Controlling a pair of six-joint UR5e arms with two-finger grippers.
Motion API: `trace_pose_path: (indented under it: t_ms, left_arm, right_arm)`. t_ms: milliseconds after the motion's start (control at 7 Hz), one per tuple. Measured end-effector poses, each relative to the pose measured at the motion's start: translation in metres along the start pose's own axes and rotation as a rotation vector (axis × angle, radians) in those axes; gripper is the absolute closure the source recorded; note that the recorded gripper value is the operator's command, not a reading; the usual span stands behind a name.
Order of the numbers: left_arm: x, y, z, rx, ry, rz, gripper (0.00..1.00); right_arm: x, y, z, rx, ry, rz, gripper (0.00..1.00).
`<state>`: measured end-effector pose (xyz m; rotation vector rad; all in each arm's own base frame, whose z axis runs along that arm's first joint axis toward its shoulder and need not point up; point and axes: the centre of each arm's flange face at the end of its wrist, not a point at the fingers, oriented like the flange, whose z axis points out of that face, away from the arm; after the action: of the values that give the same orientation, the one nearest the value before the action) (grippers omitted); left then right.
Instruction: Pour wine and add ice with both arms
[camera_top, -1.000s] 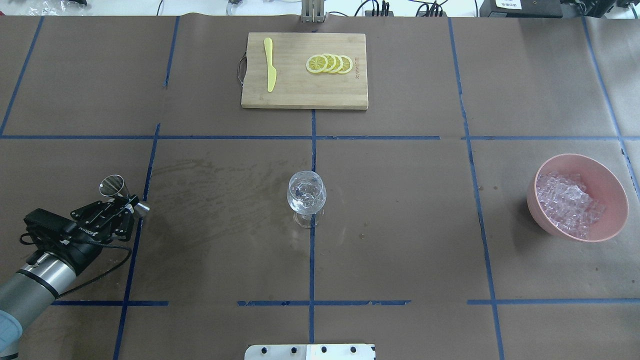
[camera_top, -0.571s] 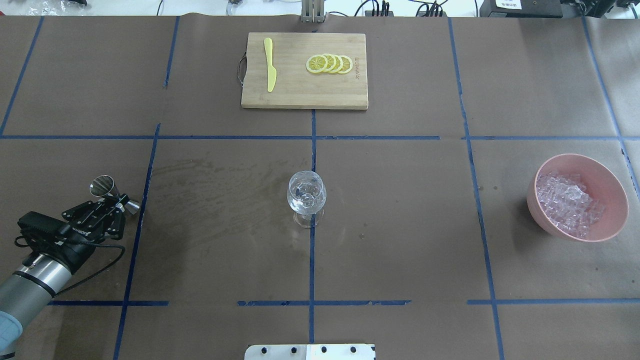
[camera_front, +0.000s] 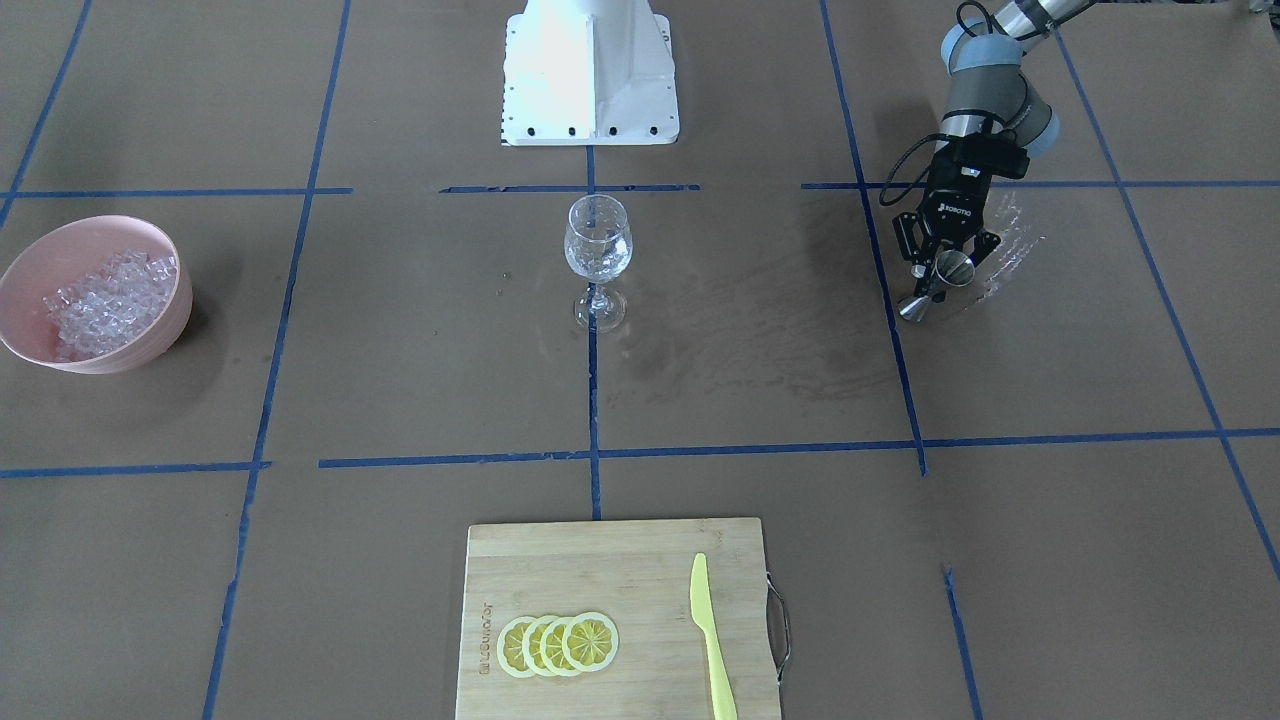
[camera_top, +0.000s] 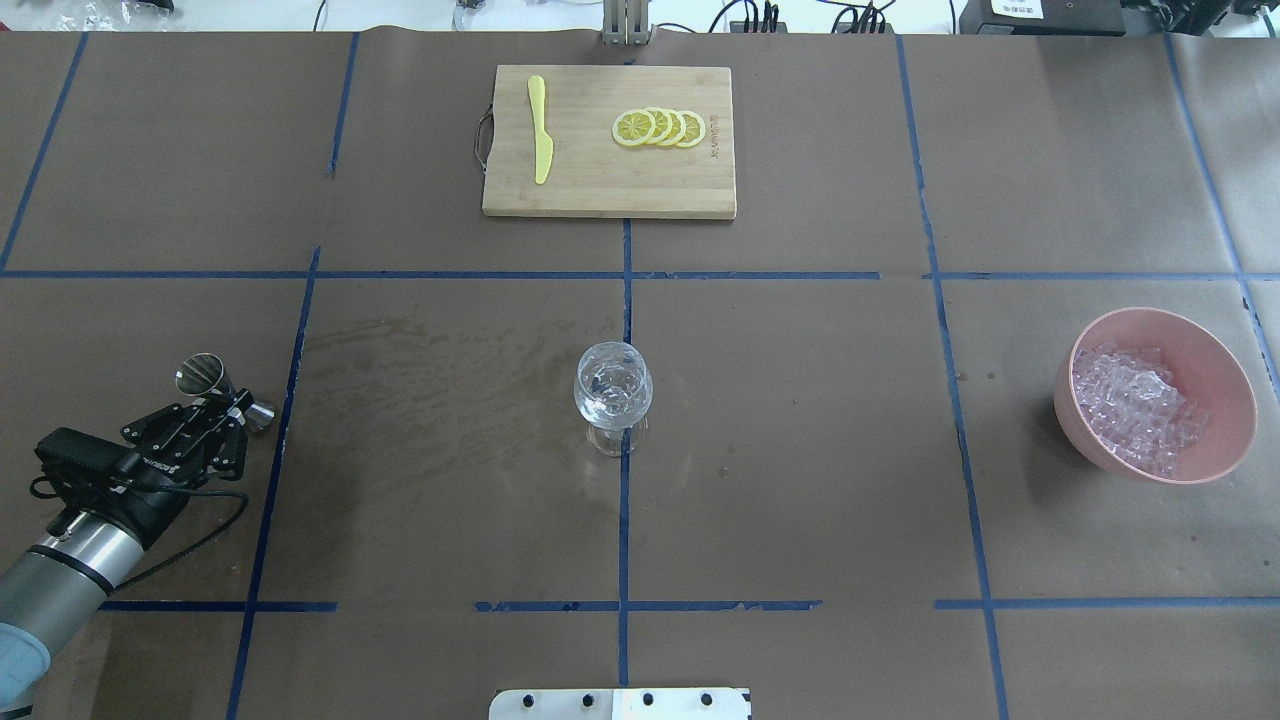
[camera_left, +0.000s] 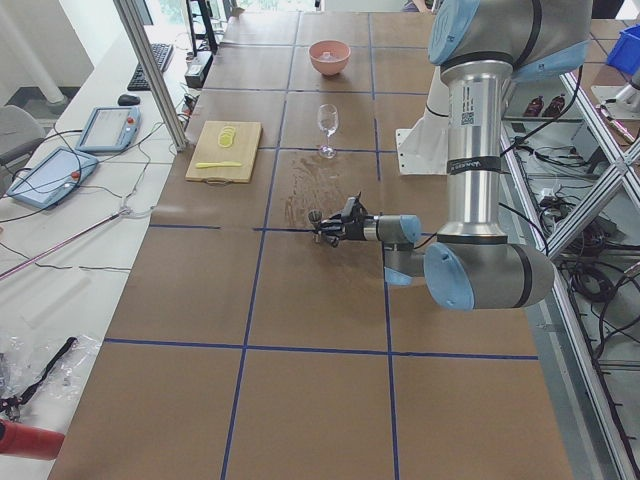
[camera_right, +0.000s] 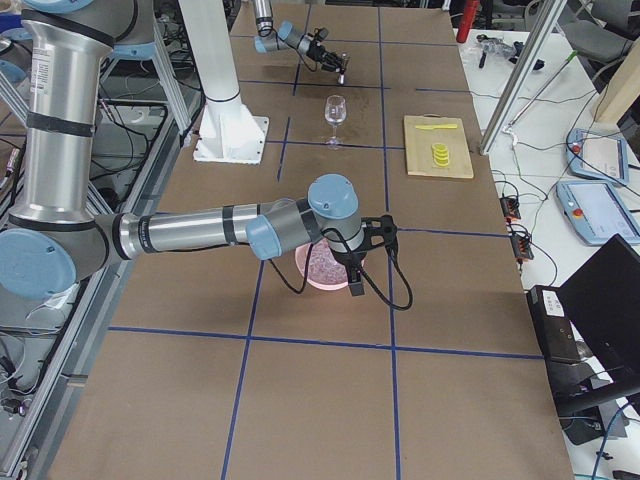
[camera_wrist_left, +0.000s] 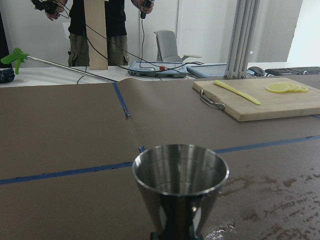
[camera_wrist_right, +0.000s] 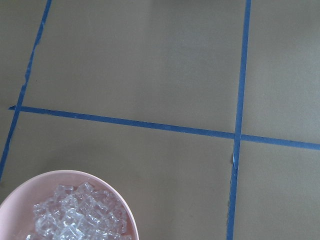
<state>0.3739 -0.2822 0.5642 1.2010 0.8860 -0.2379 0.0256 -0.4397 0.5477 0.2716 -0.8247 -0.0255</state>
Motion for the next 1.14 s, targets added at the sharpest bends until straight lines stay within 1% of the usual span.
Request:
trace_pose_path:
  t_ms: [571, 714, 857, 1000, 1143]
  left_arm:
    - [0.0025, 0.0034, -0.0001, 0.000, 0.000, 0.006, 1.00]
    - [0.0026, 0.0038, 0.0000, -0.001, 0.000, 0.008, 0.91]
    - [0.0029, 0.0038, -0.0001, -0.001, 0.001, 0.008, 0.85]
    - [0.0035, 0.0034, 0.0000, -0.001, 0.002, 0.007, 0.82]
    - [0.0047, 0.0031, 0.0003, 0.000, 0.003, 0.006, 0.69]
  right_arm:
    - [0.0000, 0.0000, 0.0001, 0.000, 0.000, 0.001, 0.00]
    - [0.0003, 0.0001, 0.0003, 0.000, 0.000, 0.001, 0.00]
    - [0.0004, 0.0001, 0.0004, -0.001, 0.000, 0.001, 0.00]
    - [0.0005, 0.0001, 0.0005, -0.001, 0.000, 0.001, 0.00]
    - [0.0005, 0.0001, 0.0005, -0.001, 0.000, 0.002, 0.00]
